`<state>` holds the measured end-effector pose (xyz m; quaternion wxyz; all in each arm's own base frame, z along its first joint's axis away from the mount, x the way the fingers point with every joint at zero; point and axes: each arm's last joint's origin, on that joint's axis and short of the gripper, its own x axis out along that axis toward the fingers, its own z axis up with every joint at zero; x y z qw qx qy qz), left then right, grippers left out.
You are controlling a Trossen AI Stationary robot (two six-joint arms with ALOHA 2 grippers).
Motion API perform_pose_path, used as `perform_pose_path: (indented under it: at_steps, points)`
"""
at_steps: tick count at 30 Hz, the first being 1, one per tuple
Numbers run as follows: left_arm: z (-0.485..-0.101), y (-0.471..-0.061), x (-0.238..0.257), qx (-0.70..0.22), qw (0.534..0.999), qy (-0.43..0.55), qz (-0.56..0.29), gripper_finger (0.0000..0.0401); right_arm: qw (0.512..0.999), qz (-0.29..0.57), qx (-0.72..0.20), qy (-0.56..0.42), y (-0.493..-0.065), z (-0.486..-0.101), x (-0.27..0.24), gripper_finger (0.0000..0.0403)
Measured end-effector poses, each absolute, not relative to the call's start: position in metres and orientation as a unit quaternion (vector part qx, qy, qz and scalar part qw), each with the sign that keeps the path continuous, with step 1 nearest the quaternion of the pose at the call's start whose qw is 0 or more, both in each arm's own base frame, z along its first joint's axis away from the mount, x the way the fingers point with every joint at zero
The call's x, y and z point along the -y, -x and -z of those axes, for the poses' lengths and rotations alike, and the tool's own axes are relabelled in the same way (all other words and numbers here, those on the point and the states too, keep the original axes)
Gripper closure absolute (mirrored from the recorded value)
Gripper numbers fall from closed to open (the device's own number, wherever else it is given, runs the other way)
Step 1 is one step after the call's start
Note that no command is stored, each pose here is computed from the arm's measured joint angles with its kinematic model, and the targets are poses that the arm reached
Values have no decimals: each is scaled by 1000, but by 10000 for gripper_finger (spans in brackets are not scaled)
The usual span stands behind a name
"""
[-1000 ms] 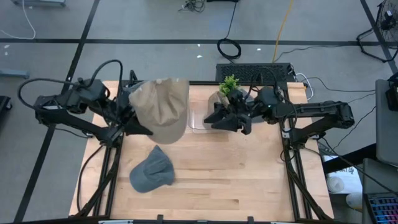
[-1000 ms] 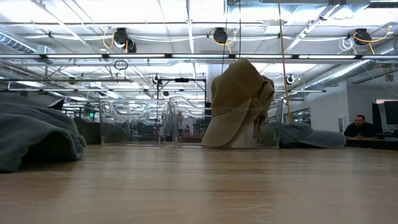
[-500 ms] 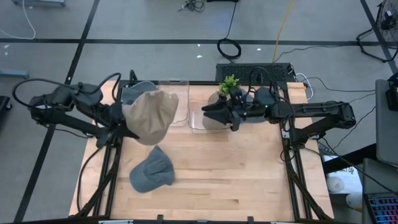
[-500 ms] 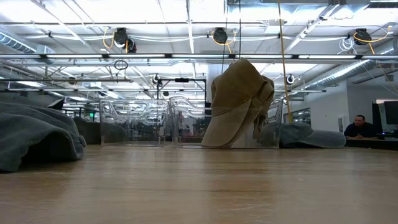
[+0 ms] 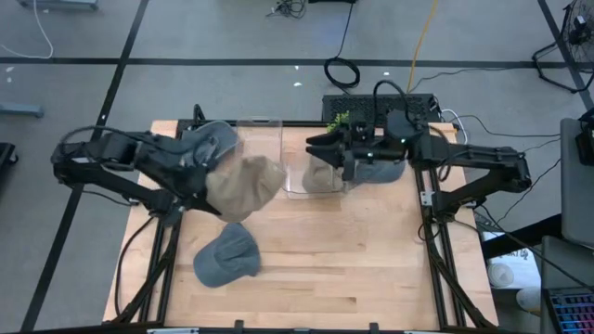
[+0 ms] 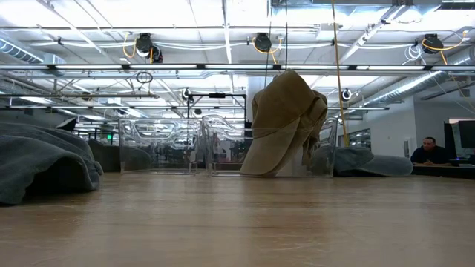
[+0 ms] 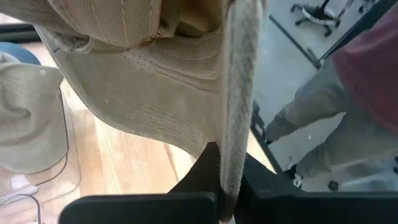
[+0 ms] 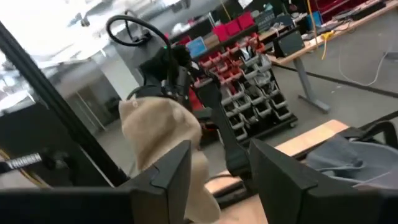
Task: Pick & Place hat
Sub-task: Put the brown cap into the right transparent bin
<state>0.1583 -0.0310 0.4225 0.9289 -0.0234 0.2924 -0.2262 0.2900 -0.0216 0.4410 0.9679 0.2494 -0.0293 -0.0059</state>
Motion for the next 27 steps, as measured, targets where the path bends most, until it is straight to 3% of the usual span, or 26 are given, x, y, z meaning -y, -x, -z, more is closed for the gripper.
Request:
perform_pose_path:
  at_steps: [10,19,27]
  points:
    - [-397,-208,38,-365,904,26,223,393,985,-17,4,-173,-284,-455,19,250]
    - [-412,-247,38,-362,906,27,217,393,995,-44,-29,-83,-284,-448,9,248]
    - [-422,-274,35,-353,909,30,219,393,995,-65,-46,-66,-284,-445,3,190]
